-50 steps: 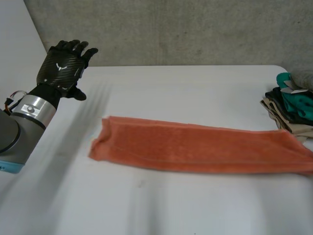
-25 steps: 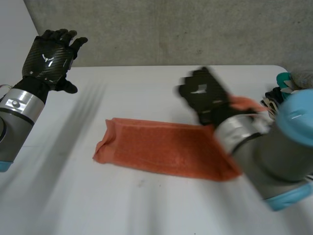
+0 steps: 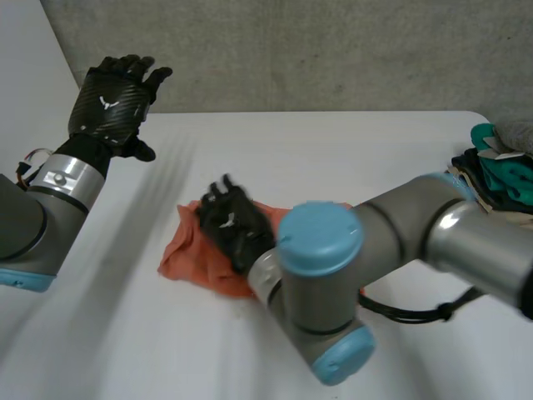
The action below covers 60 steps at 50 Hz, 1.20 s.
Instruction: Fold the laundry.
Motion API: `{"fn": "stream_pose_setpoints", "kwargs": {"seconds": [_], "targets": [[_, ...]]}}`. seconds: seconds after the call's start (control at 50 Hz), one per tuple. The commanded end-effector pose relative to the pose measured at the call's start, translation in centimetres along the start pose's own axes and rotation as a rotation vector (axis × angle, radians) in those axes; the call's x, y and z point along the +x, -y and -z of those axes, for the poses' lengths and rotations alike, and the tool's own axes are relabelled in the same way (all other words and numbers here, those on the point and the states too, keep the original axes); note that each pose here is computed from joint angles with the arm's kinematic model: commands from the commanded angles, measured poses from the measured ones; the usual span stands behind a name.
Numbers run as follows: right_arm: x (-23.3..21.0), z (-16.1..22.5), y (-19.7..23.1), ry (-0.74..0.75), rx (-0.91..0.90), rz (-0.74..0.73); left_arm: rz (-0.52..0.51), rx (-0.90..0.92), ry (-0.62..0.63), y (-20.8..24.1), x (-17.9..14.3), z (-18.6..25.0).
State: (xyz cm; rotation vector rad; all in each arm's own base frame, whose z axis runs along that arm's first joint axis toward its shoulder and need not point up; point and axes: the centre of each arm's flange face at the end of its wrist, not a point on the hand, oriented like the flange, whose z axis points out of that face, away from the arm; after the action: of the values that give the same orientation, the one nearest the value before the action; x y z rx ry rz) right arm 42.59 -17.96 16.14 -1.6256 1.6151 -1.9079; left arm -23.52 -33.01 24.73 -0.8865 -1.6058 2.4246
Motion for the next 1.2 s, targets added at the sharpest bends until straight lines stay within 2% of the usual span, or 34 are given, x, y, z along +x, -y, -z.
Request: {"fn": "stream_pose_setpoints", "kwargs": {"seconds": [0.02, 0.16, 0.32, 0.58, 0.68, 0.7, 0.76, 0.78, 0.82, 0.86, 0.9, 0.98, 1.08, 1.16, 1.2], "targets": [[5.6, 4.6, -1.5, -0.103, -0.138, -0.327, 0.045, 0.008, -0.083, 0.7, 3.8, 0.5], [8.2, 7.3, -5.7, -0.183, -0.328, -0.49, 0.09, -0.037, -0.214, -0.1, 9.1, 2.2], [7.2, 8.3, -8.5, -0.172, -0.429, -0.52, 0.11, -0.05, -0.311, -0.4, 13.3, 3.4], [5.2, 7.9, -9.5, -0.154, -0.418, -0.497, 0.028, -0.21, -0.282, -5.6, 15.4, 3.3], [4.9, 7.8, -9.7, -0.161, -0.394, -0.487, -0.033, -0.236, -0.189, -7.0, 13.9, 2.4], [4.9, 7.7, -9.7, -0.163, -0.387, -0.477, -0.062, -0.243, -0.107, -7.7, 12.3, 1.4], [4.9, 7.8, -9.7, -0.164, -0.384, -0.46, -0.122, -0.268, 0.038, -9.2, 9.2, 0.1], [5.1, 7.8, -9.7, -0.166, -0.38, -0.444, -0.17, -0.295, 0.12, -10.1, 7.0, -0.5], [5.2, 7.9, -9.5, -0.165, -0.372, -0.429, -0.209, -0.325, 0.153, -10.4, 5.7, -0.6], [5.4, 8.0, -9.3, -0.166, -0.364, -0.407, -0.239, -0.34, 0.127, -9.8, 5.3, -0.3], [5.4, 8.0, -9.2, -0.166, -0.361, -0.394, -0.226, -0.318, 0.086, -8.5, 5.7, -0.1], [5.4, 8.1, -9.1, -0.161, -0.364, -0.371, -0.132, -0.222, -0.003, -4.3, 7.0, 0.7], [5.3, 8.2, -9.0, -0.155, -0.366, -0.35, 0.083, -0.135, -0.157, 0.1, 11.2, 3.3], [5.4, 8.3, -8.9, -0.159, -0.369, -0.336, 0.188, -0.133, -0.281, 0.9, 15.1, 5.3], [5.5, 8.4, -8.9, -0.162, -0.372, -0.333, 0.202, -0.145, -0.316, 0.5, 16.4, 5.9]]}}
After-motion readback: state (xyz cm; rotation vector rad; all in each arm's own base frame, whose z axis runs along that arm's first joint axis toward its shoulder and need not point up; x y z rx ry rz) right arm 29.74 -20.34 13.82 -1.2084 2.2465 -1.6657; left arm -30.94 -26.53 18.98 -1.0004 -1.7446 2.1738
